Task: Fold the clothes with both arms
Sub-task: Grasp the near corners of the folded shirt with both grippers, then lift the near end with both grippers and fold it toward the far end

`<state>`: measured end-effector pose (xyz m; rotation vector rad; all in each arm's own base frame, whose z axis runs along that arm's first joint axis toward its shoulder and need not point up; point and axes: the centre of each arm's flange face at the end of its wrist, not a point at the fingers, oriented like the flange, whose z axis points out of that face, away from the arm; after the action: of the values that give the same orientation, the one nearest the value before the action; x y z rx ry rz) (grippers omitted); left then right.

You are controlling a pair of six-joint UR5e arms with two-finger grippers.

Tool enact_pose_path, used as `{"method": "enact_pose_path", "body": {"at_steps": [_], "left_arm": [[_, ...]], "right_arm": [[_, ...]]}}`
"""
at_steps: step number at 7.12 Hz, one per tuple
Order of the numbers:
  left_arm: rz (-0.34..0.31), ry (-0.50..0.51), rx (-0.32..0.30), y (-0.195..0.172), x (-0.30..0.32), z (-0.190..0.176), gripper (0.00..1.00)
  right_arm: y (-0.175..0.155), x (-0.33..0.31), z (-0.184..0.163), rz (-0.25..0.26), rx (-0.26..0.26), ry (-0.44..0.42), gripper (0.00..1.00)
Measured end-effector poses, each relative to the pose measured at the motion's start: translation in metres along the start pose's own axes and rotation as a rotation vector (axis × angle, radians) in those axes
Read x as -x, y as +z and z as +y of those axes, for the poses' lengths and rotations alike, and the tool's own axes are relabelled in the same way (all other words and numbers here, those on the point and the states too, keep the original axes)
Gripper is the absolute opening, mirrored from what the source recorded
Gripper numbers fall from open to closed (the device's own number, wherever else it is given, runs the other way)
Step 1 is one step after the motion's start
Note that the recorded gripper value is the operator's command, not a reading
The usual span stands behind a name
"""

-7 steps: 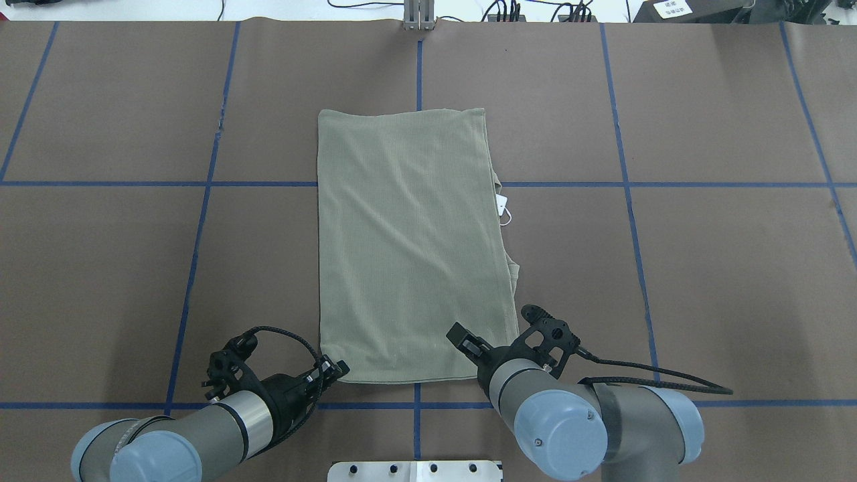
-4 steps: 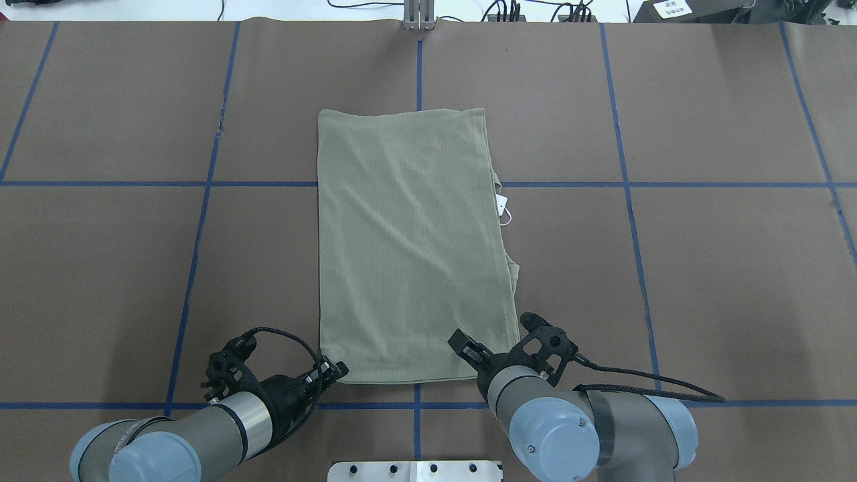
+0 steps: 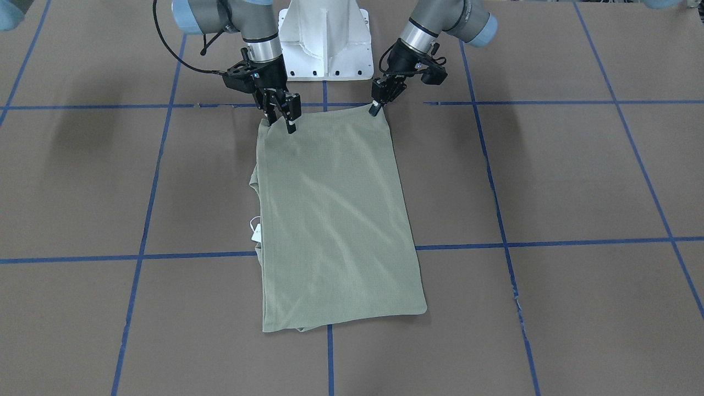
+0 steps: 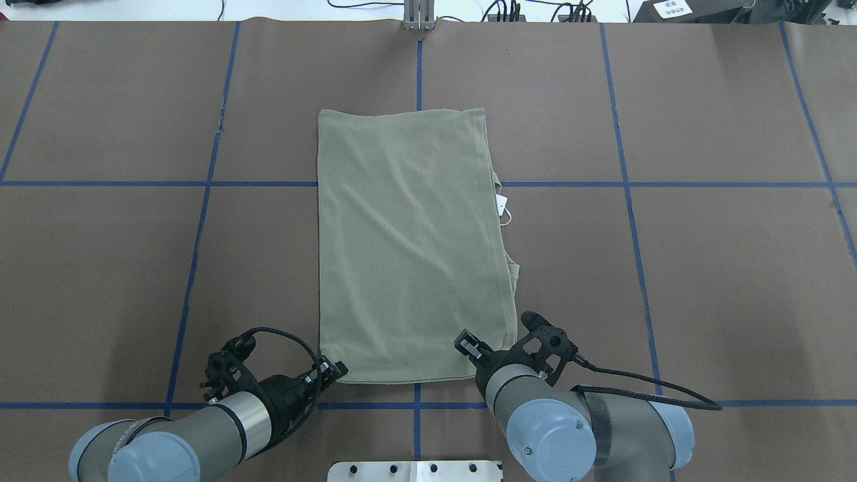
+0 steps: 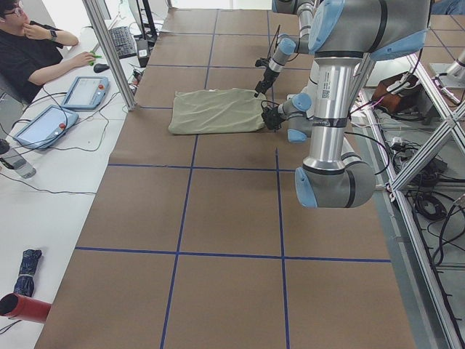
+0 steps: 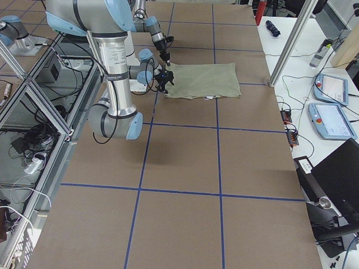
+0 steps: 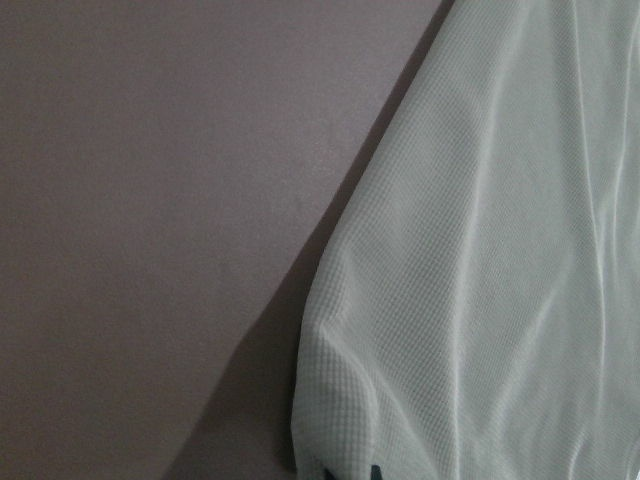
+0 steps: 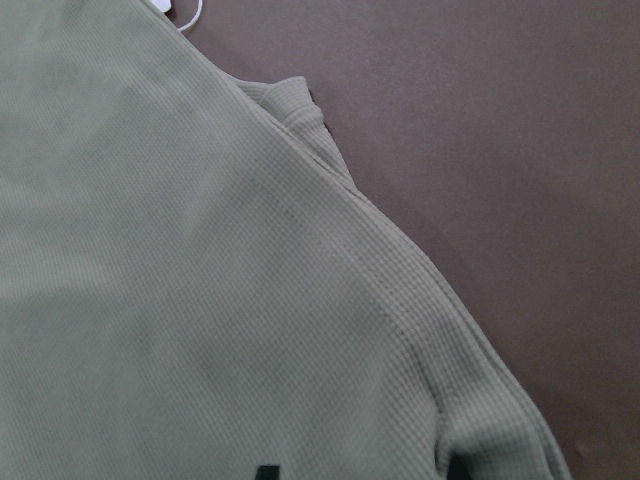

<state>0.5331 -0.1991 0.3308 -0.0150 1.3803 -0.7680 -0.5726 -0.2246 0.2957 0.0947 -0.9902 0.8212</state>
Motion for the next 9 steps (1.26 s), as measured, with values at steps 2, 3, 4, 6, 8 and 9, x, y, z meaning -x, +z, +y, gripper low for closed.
{"method": "enact_pose_path", "body": {"at_steps": [2,3,4,6,8,9], "left_arm": [[0.000,0.001,0.000,0.000,0.000,0.000,0.00],[0.001,0.001,0.001,0.000,0.000,0.000,0.00],[0.006,0.006,0.004,-0.003,-0.004,0.000,0.00],[0.039,0.065,0.031,-0.039,-0.025,-0.008,0.00],[0.024,0.096,0.112,-0.127,-0.070,-0.011,0.00],[-0.001,0.101,0.162,-0.172,-0.100,-0.009,0.00]], "right_arm": [[-0.002,0.005,0.001,-0.012,0.000,0.024,0.00],[-0.003,0.008,0.001,-0.018,-0.002,0.034,0.00],[-0.008,0.013,0.000,-0.027,0.000,0.042,0.00],[-0.044,0.029,-0.008,-0.053,0.012,0.056,0.00],[-0.134,0.043,-0.018,-0.049,0.044,0.043,0.00],[-0.172,0.047,-0.024,-0.044,0.060,0.034,0.00]]}}
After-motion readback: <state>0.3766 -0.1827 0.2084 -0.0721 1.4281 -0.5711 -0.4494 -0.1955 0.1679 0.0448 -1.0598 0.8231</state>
